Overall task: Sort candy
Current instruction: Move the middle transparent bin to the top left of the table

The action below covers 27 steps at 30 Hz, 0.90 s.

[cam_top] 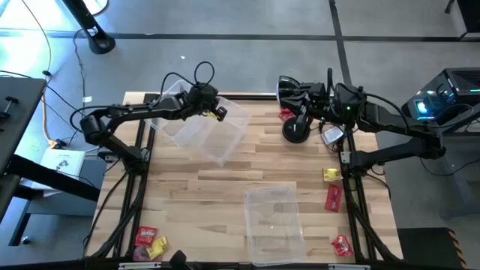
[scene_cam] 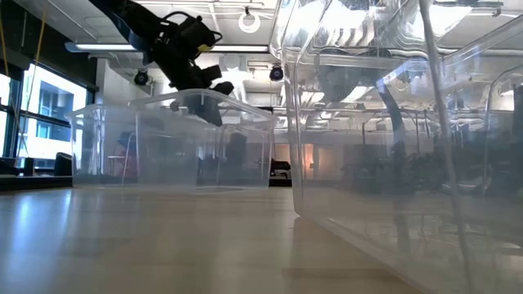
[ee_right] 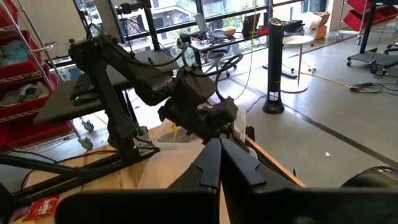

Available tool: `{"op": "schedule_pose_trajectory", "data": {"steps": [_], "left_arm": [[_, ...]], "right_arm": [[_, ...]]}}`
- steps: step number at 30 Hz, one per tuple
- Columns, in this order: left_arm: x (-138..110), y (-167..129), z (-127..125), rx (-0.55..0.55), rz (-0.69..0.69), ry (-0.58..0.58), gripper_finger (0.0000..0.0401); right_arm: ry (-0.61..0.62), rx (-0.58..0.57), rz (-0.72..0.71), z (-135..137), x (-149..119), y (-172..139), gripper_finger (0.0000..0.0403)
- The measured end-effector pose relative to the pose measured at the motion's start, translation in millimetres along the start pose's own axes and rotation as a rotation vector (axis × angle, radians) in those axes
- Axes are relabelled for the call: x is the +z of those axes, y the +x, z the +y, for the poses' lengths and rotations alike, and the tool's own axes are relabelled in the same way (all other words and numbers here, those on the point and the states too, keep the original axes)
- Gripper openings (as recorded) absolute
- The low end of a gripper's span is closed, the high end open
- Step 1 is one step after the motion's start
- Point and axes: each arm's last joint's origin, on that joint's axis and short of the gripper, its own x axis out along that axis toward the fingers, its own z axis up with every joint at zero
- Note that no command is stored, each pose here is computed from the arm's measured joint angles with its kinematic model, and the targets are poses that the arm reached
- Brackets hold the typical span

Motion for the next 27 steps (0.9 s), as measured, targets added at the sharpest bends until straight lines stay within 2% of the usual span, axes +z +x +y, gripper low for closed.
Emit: {"op": "schedule_pose_trajectory", "data": {"steps": [6,14,19,24,27], "left_arm": [[-2,-1,7,0.137,0.020,0.086,0.0000],[-3,3,29,0.283,0.065,0.167,0.0000],[-2,6,42,0.325,0.076,0.148,0.0000],[0,8,58,0.414,0.070,0.122,0.0000],[0,9,66,0.453,0.085,0.148,0.0000]], "right_arm": [[-0.004,0.000,0.004,0,0,0,0.0000],[-0.008,-0.001,0.030,0,-3,0,0.0000],[-0.008,-0.001,0.032,0,-3,0,0.0000],[-0.009,-0.003,0.035,-1,-3,0,0.0000],[-0.010,-0.004,0.042,-1,-4,0,0.0000]]}}
